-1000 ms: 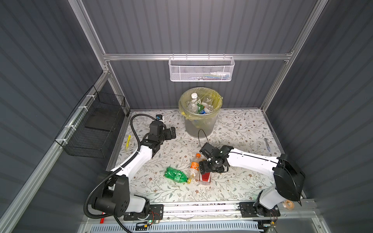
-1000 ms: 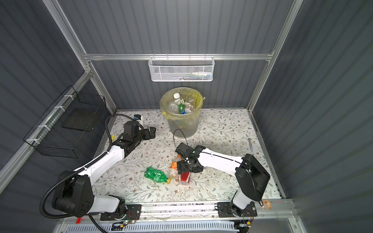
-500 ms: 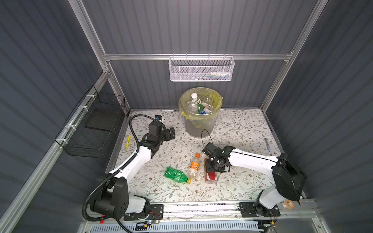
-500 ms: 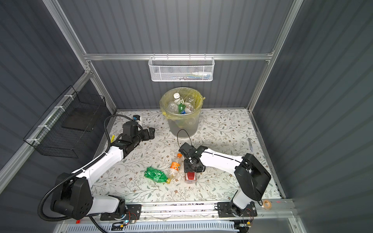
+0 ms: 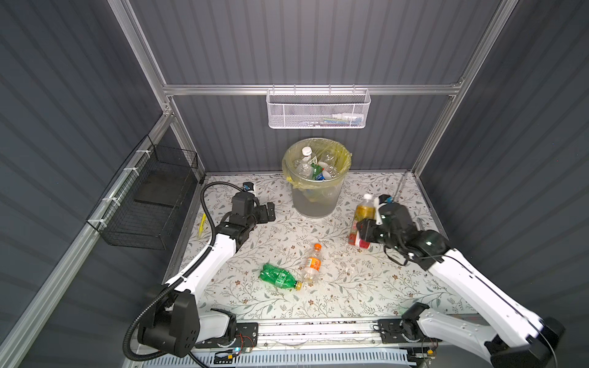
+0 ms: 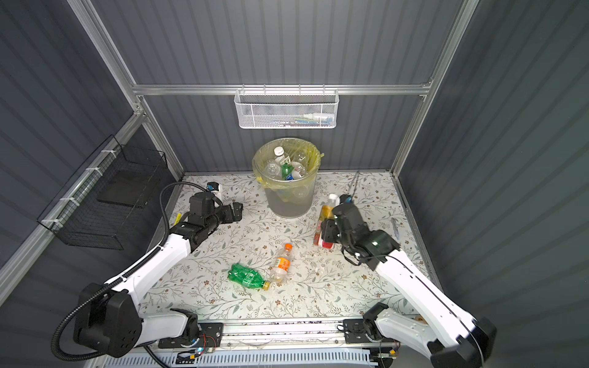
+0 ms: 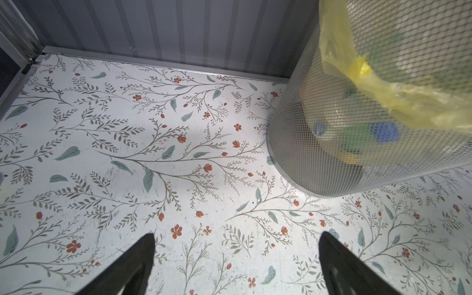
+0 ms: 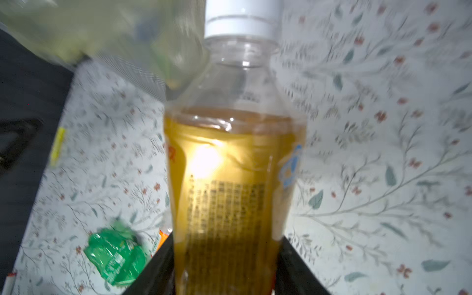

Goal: Throw the plastic bottles in the bin
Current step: Pick up the plastic bottle from the center of the table, then throw the plastic bottle into the trash bin.

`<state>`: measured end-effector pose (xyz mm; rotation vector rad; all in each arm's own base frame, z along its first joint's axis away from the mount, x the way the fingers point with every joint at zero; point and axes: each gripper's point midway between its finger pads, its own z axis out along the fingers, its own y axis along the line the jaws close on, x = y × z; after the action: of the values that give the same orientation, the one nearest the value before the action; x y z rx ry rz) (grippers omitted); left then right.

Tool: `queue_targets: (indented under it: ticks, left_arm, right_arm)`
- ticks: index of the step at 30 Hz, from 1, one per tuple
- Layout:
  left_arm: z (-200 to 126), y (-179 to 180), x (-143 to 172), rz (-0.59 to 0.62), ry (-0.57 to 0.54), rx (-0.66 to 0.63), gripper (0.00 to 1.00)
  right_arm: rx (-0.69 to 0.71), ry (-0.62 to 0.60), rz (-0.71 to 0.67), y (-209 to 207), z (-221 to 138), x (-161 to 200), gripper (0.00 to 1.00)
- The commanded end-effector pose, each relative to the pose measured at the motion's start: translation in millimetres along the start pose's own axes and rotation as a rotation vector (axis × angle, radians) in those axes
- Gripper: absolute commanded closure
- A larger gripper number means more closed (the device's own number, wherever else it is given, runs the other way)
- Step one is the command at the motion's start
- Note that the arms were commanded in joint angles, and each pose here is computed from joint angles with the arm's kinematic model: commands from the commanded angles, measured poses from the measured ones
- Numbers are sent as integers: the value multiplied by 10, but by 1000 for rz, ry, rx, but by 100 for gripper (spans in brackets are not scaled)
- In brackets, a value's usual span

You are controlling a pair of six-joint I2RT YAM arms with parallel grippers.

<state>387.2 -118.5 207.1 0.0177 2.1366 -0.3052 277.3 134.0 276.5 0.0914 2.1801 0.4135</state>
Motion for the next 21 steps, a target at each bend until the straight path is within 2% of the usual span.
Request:
queue_targets:
  ticks: [1,5,8,10,12,13,15,16,18,19,21]
  left_arm:
    - [-140,-68,-87,-24,-15,42,0]
    - [-267,-184,-113,-80,-12,109,0]
    - [-393,-228,-74,-117,-6,140,2]
    - [-503,-237,-26,-115,2,127,2]
    - [-630,-234,22,-114,2,108,2]
    - [-701,-226,60,-125,4,97,2]
    - [-811,-220,146,-153,20,84,2]
    - [-861,-214,216,-171,39,72,2]
    - [-938,-204,372,-204,84,46,0]
    - [-979,-202,464,-220,106,31,0]
    - [-1037,-212,624,-257,144,26,0]
  right_arm:
    - [0,-318,-117,33,-459,-737,47]
    - [-67,-623,-205,250,-1008,-1368,46]
    - [-105,-729,-279,475,-1183,-1713,45]
    - [-124,-733,-323,655,-1118,-1937,44]
    - [-130,-694,-360,830,-1031,-2176,43]
    - [-127,-645,-377,948,-800,-2278,42]
    - [-181,-558,-391,1156,-583,-2443,38]
    - [-181,-444,-389,1205,-307,-2453,35]
    - [-147,-297,-386,1223,35,-2449,23]
    - [-119,-252,-381,1193,177,-2438,14]
    - [-121,-226,-368,1201,263,-2411,5]
